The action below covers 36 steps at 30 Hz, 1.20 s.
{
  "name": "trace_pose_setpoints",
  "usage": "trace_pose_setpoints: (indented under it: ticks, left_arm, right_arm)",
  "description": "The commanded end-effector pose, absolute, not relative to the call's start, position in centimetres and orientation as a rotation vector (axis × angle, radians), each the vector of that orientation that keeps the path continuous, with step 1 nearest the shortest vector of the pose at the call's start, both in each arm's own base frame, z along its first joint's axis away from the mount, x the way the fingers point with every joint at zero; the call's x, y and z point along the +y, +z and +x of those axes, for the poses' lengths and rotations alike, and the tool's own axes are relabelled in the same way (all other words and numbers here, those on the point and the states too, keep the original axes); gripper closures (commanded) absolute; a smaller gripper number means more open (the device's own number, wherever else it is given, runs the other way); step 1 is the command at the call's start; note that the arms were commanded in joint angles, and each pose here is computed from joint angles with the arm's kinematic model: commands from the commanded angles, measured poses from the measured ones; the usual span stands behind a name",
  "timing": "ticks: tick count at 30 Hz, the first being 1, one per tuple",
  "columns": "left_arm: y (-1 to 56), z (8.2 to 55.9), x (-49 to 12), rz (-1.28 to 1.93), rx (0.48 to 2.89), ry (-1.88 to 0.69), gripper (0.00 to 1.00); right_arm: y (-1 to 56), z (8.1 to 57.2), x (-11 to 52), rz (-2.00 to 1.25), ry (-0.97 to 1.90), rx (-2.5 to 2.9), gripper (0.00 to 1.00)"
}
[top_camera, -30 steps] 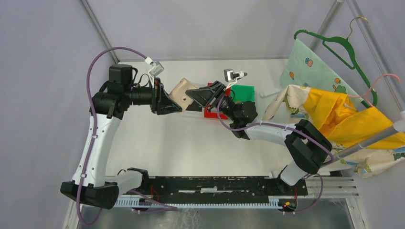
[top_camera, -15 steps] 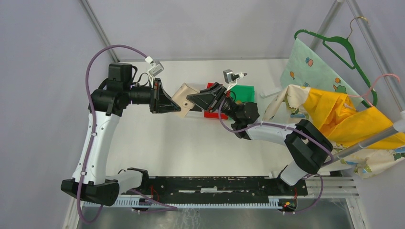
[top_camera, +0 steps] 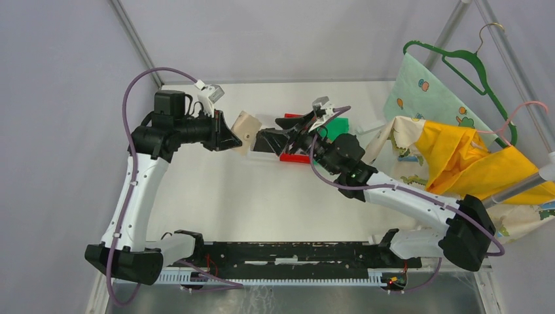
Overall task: Take the credit cards out of the card holder
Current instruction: Open the card holder.
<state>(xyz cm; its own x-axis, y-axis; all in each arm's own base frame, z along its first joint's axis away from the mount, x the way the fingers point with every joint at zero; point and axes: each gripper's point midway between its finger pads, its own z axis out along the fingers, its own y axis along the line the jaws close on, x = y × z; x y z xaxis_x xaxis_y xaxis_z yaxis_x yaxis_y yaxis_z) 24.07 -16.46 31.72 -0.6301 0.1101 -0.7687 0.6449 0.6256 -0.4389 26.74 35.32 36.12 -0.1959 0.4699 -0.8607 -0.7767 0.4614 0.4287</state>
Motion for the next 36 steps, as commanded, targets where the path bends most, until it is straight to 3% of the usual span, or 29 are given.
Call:
trace_pose_setpoints:
  ticks: [1,11,30,36]
  left_arm:
    - [31.4,25.7,-16.8,0.456,2.130,-0.974,0.98]
    - [33.7,23.4,-17.7,0.535,2.060,-1.077,0.98]
    - [35.9,20.2,-19.4,0.648,1.997,-1.321,0.98]
    - [35.9,18.9,-19.5,0.699,1.993,-1.369,0.98]
  right_arm:
    - [35.4,27.3,35.0,-0.419,0.829,1.348,0.26]
    - [36.3,23.4,37.9,-0.607,0.831,1.150,0.36]
    - [35.9,23.7,38.9,-0.704,0.592,1.116,0.43]
    - [36.0,23.8,38.6,-0.700,0.424,1.118,0.57]
